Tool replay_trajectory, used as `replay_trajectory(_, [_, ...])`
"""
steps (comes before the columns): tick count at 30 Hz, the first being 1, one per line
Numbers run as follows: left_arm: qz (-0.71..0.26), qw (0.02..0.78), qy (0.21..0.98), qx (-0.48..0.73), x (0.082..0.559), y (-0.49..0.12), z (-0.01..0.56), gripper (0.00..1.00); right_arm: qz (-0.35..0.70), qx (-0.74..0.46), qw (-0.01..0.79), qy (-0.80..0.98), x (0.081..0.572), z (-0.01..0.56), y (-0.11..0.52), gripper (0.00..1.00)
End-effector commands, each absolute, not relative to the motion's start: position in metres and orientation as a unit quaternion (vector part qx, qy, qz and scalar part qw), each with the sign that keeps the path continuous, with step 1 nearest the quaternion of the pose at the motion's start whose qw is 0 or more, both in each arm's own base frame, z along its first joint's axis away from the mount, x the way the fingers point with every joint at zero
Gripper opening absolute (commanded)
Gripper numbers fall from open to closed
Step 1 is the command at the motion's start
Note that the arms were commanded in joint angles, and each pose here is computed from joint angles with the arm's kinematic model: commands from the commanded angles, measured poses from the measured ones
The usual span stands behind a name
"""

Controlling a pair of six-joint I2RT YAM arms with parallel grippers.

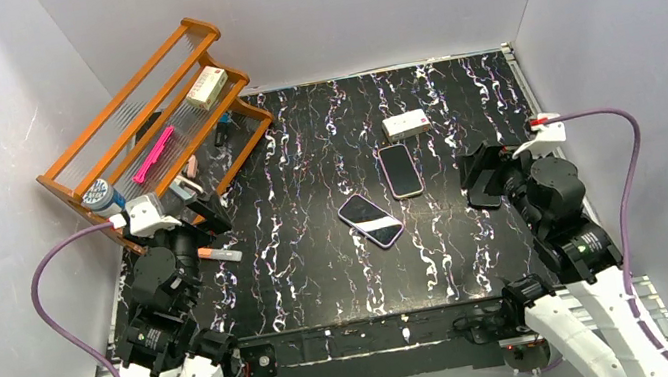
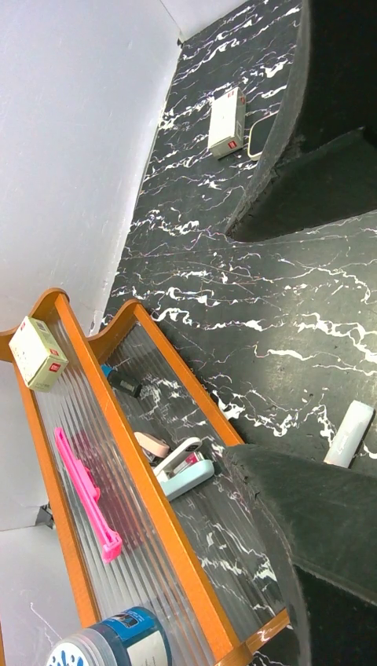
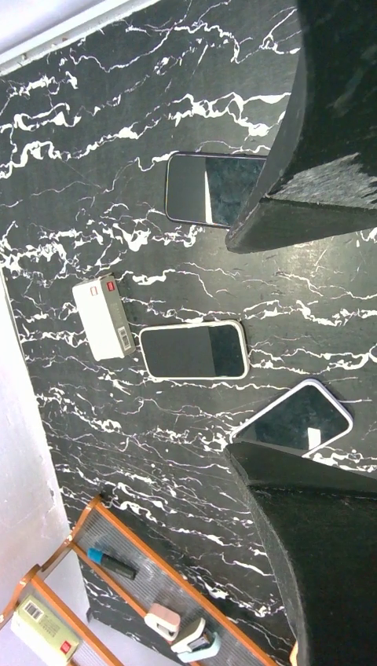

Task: Take the phone out of the phone case
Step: Pick up the phone at the center of the board.

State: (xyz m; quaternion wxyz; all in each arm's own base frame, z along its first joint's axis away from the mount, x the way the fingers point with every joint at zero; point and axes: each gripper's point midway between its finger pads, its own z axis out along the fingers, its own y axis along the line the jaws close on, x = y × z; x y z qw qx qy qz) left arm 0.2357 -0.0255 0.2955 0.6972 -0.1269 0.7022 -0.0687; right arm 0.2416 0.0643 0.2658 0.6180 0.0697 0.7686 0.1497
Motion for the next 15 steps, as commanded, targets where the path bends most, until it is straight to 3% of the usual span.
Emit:
replay_trajectory(1, [-0.067, 0.702, 0.694, -0.146, 0.237, -0.021, 0.297, 0.98, 0.158, 0.073, 0.611, 0.772, 0.249, 0.264, 0.069, 0.99])
replay_trajectory(12, [-0.056, 0.650, 0.749, -0.116, 0.252, -0.037, 0.268, 0.98, 0.156, 0.091, 0.441, 0.879, 0.270, 0.192, 0.098, 0.99])
replay_trajectory(15, [-0.060, 0.641, 0.758, -0.108, 0.254, -0.042, 0.263, 0.98, 0.140, 0.141, 0.430, 0.881, 0.282, 0.191, 0.093, 0.99])
